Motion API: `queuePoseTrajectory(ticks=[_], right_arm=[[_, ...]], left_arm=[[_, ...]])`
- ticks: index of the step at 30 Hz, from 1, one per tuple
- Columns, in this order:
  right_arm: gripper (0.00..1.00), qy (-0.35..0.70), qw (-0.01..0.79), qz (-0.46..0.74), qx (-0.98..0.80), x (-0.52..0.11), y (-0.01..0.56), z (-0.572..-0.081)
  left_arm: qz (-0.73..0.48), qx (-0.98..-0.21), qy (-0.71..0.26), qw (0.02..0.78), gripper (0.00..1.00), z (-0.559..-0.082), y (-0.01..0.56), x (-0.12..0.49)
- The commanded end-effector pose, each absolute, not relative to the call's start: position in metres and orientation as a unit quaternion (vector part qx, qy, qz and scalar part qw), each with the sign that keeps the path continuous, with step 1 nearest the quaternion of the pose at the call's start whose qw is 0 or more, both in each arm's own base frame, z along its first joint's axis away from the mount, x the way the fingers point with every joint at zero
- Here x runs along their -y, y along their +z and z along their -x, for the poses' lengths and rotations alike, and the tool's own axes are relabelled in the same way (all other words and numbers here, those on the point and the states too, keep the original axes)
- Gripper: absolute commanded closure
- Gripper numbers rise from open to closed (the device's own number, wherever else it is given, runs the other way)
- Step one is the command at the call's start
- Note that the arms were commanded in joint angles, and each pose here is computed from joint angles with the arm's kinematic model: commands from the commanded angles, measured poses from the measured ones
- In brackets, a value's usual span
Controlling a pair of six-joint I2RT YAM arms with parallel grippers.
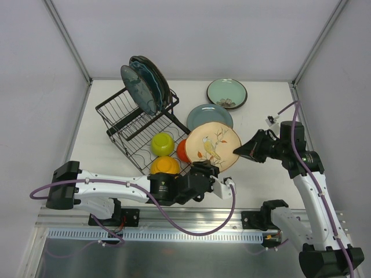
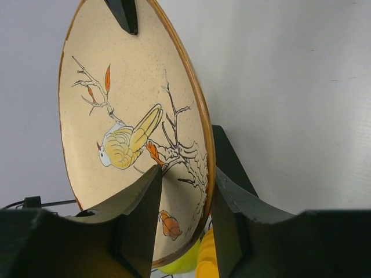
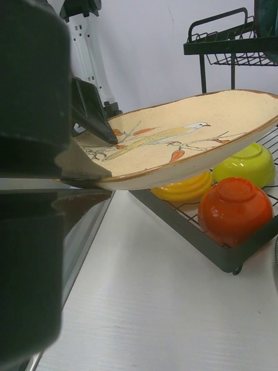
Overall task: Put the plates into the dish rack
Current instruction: Pass the plate from the right arm to the left
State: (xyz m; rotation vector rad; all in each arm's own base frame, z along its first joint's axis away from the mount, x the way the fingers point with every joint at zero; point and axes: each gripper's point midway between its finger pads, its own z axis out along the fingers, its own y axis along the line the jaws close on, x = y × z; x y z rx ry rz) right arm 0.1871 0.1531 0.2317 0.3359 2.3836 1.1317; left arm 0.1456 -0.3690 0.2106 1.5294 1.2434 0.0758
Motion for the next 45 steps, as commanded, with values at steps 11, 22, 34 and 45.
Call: queuePoseTrajectory(ticks=[11, 22, 34, 45], right_arm=[[0.73, 0.465, 0.284, -0.097, -0.833, -0.166, 0.280, -0.196], [0.21, 0.434, 0.290, -0.096, -0.848, -0.159, 0.277, -0.204], [0.03, 0.385, 0.320, -0.098, -0.860, -0.143, 0.279, -0.210], [0.03, 0.356, 0.336, -0.132, -0.862, -0.125, 0.269, -0.212]], left_arm=[[-0.621, -0.529, 0.005, 0.578, 1.00, -0.138, 0.231, 0.370], [-0.559, -0.567, -0.050, 0.603, 1.00, -0.134, 0.255, 0.350], [-0.400, -0.671, -0.140, 0.608, 1.00, -0.134, 0.299, 0.315], [-0.209, -0.733, -0.153, 0.629, 1.00, -0.153, 0.358, 0.283]])
